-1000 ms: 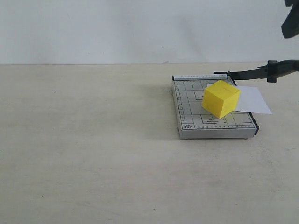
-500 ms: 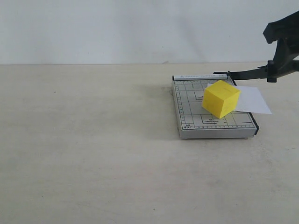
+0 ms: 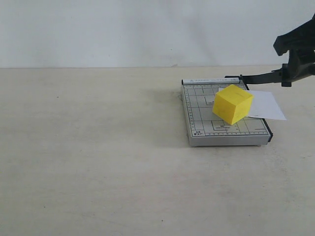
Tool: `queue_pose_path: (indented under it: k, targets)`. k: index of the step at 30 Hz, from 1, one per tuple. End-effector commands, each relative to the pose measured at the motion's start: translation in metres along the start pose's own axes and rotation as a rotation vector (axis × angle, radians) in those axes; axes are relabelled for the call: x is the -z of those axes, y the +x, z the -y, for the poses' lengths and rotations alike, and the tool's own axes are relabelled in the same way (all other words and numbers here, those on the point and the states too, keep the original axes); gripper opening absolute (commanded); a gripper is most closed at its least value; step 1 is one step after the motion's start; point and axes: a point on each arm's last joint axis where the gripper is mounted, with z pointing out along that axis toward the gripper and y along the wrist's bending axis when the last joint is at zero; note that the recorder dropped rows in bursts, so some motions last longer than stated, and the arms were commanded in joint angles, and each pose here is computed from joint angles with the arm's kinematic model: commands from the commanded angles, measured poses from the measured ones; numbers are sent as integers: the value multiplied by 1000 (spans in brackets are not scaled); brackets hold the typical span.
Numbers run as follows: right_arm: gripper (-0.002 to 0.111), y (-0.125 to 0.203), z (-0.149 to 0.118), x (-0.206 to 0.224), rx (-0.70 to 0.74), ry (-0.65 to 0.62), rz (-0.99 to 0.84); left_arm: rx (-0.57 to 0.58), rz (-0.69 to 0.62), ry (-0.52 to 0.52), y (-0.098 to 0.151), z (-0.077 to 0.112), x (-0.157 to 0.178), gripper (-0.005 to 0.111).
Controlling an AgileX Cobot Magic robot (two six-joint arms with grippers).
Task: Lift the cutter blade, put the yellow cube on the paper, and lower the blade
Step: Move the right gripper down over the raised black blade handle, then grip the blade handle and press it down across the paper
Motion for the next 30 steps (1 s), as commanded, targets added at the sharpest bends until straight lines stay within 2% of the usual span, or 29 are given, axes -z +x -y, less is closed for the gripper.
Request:
queue_pose_path:
  k: [1,4,16,18,19,21,25,30]
  targets:
    - [52,-4,0,-8,15,9,-3,-2,0,-3,1,0,0,4]
    - [42,-6,0,-12,18,10,-8,-2,0,-3,1,0,0,4]
    - [41,-11,3,-25,46,65,-14,-2,0,-3,1,0,0,4]
    - [29,-11,4,-25,49,70,-12,-2,0,-3,1,0,0,4]
    - [17,-11,4,-25,49,70,-12,-2,0,-3,1,0,0,4]
    - [-1,-10,3,-25,41,60,-16,-2,0,-3,1,0,0,4]
    - [0,-9,-2,-26,-2,6,-19,-2,0,-3,1,0,0,4]
    - [0,15,-9,-38,-22,-37,19,-2,0,-3,1,0,0,4]
